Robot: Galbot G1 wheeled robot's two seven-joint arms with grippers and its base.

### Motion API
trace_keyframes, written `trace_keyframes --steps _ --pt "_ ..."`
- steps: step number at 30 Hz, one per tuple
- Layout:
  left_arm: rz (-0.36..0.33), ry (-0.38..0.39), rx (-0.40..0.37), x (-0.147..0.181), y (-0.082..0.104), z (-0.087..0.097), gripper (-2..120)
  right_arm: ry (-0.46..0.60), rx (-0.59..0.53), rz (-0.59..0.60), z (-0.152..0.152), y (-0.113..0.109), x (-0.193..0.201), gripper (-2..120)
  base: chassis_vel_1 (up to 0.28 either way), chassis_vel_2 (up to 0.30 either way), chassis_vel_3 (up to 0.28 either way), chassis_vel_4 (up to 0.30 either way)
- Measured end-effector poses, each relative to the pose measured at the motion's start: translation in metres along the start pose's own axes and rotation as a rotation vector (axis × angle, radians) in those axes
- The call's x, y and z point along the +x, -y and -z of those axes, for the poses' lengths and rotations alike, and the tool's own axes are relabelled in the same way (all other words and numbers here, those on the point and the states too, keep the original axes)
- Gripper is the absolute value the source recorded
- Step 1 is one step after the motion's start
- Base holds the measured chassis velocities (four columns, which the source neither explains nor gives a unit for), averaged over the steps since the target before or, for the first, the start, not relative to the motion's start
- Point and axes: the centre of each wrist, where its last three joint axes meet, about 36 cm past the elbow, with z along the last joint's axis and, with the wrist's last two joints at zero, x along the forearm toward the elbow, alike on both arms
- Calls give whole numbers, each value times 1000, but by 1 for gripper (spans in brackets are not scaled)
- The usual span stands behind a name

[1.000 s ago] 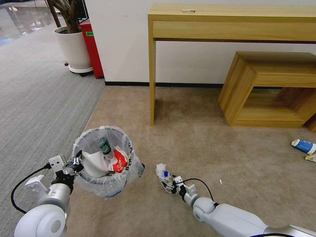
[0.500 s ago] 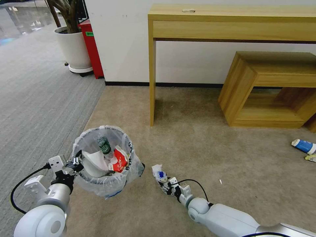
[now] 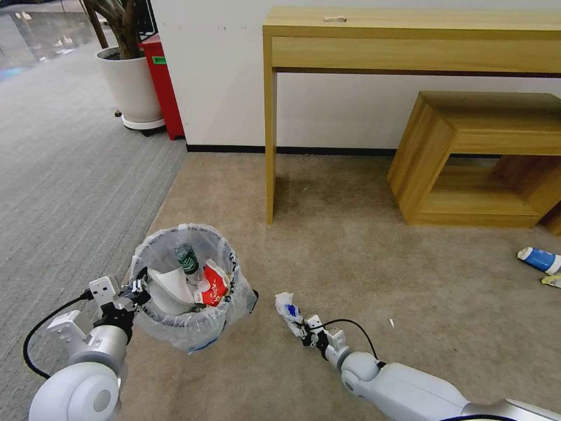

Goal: Pick up the trash bin and place the garbage on the floor into it.

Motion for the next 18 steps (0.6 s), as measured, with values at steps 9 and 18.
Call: trace_keyframes --steps 9,18 --pt "11 -24 -17 -11 -6 -7 2 209 -17 48 40 27 19 0 0 0 0 0" --pt "5 -36 -20 -14 -6 -13 2 445 21 145 72 56 29 0 0 0 0 0"
